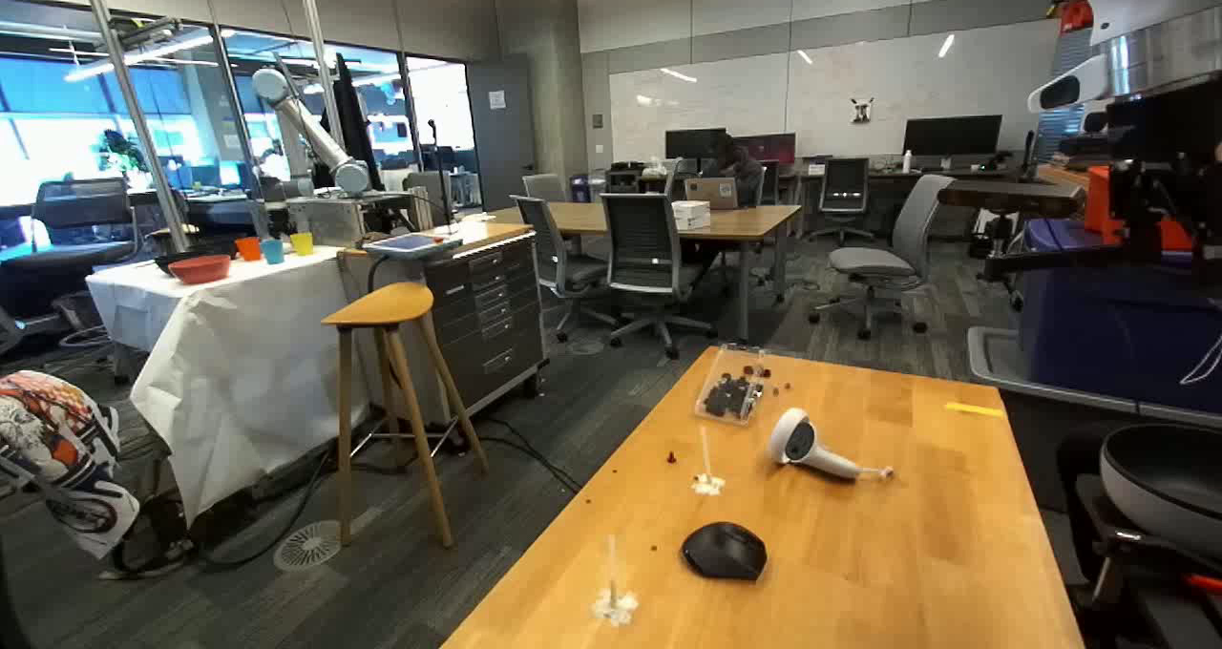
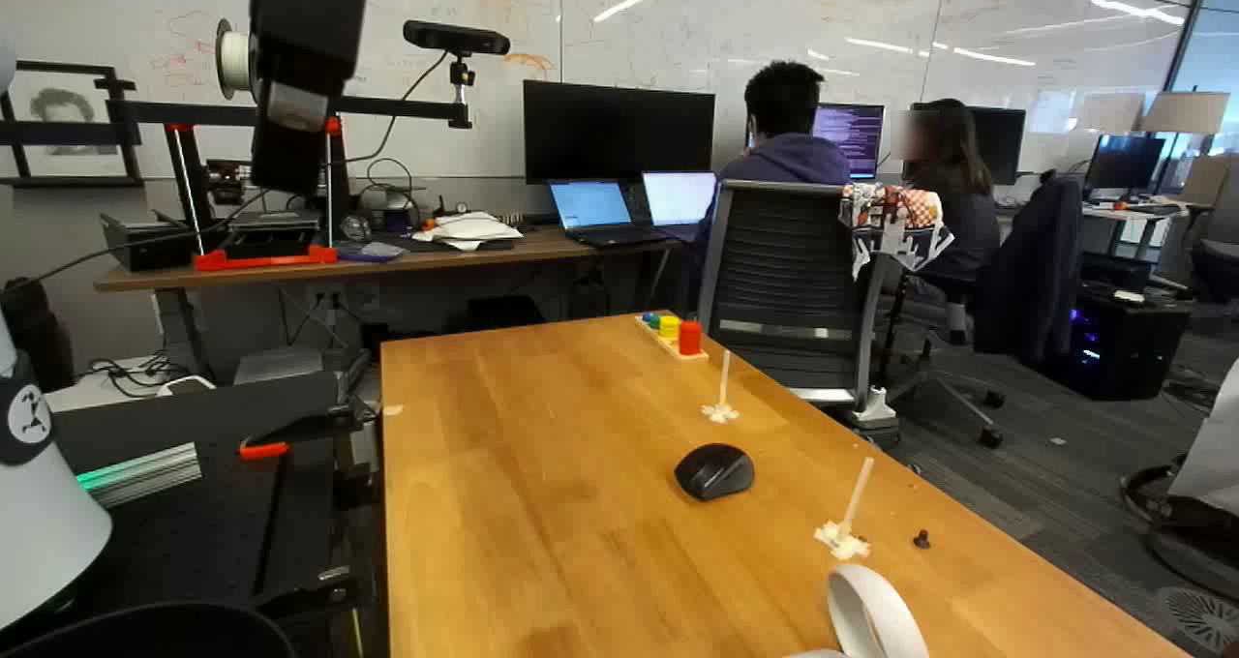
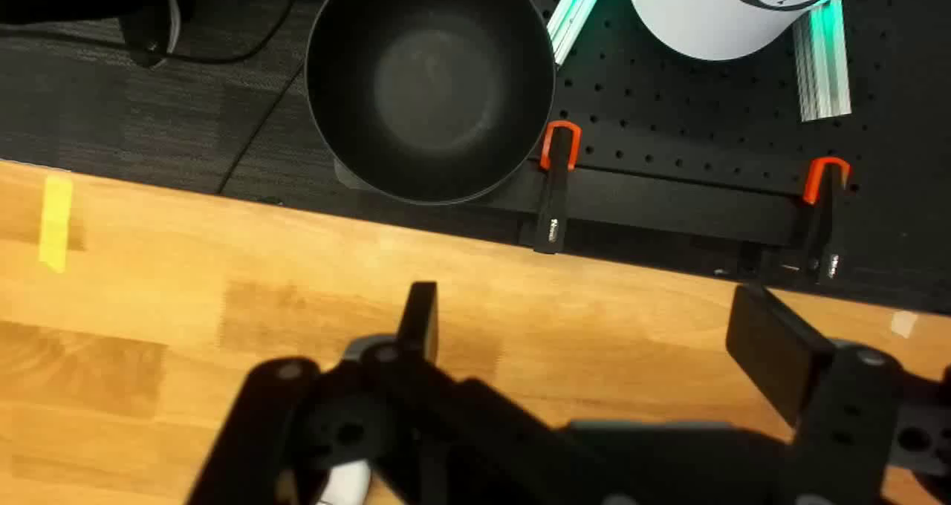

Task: Press on the right of the mouse

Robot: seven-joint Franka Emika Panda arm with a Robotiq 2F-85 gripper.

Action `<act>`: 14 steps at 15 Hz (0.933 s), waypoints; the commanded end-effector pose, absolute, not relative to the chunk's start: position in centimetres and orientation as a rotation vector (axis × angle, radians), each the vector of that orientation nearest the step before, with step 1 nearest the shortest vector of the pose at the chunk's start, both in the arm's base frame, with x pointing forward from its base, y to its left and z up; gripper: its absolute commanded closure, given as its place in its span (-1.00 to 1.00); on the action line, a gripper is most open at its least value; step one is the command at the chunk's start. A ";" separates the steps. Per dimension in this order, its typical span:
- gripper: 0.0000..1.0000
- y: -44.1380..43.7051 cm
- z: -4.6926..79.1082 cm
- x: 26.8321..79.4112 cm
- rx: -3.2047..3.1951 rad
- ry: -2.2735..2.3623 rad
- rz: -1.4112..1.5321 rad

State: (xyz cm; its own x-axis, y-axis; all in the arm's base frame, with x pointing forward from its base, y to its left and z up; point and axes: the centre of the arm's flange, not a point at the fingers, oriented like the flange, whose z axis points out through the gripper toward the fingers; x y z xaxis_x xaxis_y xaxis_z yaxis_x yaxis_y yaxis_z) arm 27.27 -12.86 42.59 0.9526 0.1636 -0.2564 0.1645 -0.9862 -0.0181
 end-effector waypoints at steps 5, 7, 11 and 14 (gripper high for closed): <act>-1.00 -12.9 42.6 27.3 3.101 0.260 -0.406; -1.00 -12.9 42.6 27.3 3.101 0.260 -0.406; -1.00 -12.9 42.6 27.3 3.101 0.260 -0.406; -1.00 -13.1 42.1 28.1 3.092 0.241 -0.342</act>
